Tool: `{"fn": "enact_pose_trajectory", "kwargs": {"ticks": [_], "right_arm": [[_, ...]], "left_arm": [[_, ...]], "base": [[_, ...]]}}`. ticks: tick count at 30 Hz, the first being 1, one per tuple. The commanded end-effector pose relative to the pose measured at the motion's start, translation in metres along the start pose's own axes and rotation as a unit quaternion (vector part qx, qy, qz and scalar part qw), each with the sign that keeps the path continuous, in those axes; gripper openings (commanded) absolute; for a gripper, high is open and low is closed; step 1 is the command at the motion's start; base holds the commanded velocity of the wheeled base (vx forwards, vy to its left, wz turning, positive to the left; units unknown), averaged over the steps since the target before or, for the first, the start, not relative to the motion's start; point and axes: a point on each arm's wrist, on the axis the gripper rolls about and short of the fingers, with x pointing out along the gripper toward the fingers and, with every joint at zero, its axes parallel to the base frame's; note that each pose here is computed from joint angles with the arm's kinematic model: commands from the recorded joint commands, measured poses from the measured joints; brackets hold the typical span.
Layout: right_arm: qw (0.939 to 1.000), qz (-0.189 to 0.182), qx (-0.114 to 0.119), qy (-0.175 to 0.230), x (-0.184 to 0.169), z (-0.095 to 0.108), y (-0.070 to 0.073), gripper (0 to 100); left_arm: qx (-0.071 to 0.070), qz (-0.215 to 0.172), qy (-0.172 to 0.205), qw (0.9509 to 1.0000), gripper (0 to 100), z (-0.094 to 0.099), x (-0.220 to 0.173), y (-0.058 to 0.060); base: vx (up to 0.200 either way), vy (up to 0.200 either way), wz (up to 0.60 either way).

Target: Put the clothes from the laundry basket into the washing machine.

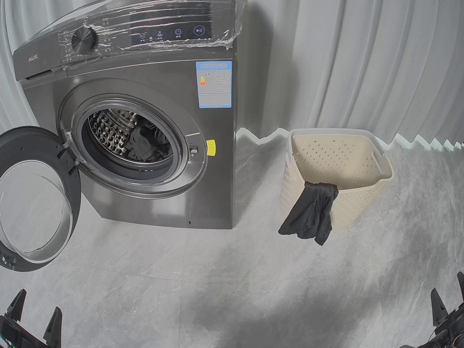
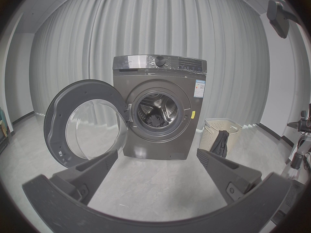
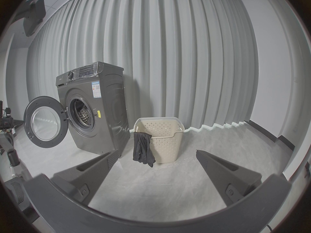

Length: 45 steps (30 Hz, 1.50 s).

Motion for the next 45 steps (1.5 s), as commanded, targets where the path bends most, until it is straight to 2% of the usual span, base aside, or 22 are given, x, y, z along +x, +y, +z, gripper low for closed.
{"fn": "enact_pose_trajectory", "kwargs": {"ticks": [1,7,22,31,45], "right_arm": [[1.0000,0.000,0.000,0.003,0.0005,-0.0051,0.0000,100],[1.0000,0.000,0.000,0.003,0.0005,-0.0051,0.0000,100],[1.0000,0.000,0.000,0.003,0.0005,-0.0051,0.0000,100],[1.0000,0.000,0.000,0.003,0.0005,-0.0051,0.0000,100],[1.0000,0.000,0.000,0.003,0.0005,-0.0051,0.0000,100]], "left_arm": [[0.000,0.000,0.001,1.0000,100,-0.0044,0.0001,0.0002],[0.000,0.000,0.001,1.0000,100,-0.0044,0.0001,0.0002],[0.004,0.000,0.000,1.0000,100,-0.0042,0.0001,0.0002],[0.002,0.000,0.000,1.0000,100,-0.0042,0.0001,0.0002],[-0.001,0.000,0.001,1.0000,100,-0.0044,0.0001,0.0002]], "base": [[0.000,-0.200,0.00],[0.000,-0.200,0.00],[0.000,0.000,0.00],[0.200,0.000,0.00],[0.000,0.000,0.00]]}}
